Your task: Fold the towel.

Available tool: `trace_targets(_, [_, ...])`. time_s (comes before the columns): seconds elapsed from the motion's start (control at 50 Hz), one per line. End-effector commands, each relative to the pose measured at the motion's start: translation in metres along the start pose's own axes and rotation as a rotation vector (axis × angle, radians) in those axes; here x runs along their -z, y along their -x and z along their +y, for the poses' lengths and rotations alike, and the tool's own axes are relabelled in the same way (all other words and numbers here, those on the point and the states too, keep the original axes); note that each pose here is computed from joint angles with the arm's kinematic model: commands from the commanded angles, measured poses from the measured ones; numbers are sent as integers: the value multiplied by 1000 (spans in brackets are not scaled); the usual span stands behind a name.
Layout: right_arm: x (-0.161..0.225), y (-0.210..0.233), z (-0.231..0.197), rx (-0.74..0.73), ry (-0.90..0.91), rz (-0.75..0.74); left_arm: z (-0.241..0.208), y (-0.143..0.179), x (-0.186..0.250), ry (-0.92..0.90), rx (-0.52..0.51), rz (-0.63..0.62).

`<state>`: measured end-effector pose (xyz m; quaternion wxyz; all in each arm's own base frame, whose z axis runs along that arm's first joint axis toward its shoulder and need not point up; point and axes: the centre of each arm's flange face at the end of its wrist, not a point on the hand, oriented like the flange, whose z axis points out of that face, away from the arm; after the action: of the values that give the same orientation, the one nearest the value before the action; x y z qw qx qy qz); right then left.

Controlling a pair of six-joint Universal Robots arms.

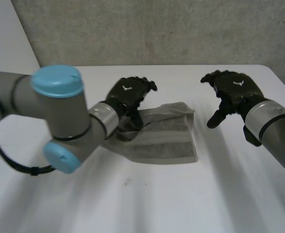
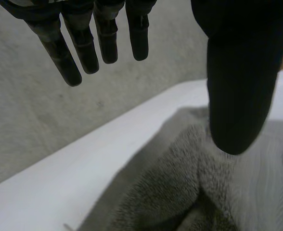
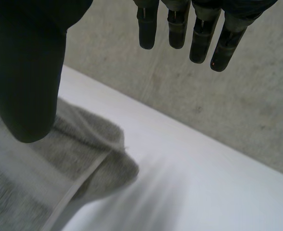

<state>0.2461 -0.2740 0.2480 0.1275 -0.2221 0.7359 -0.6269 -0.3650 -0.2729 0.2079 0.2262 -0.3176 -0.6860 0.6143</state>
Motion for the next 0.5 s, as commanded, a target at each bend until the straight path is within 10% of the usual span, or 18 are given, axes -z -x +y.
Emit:
trace_targets(0.02, [3, 4, 31, 5, 92, -12, 30, -2, -42, 45, -96, 14])
trace_targets(0.36, [-17, -15, 70, -66, 184, 24, -10, -5, -35, -1, -145, 19])
trace_targets(0.5, [-47, -17, 74, -441, 190, -35, -53, -12, 11, -19, -150, 25])
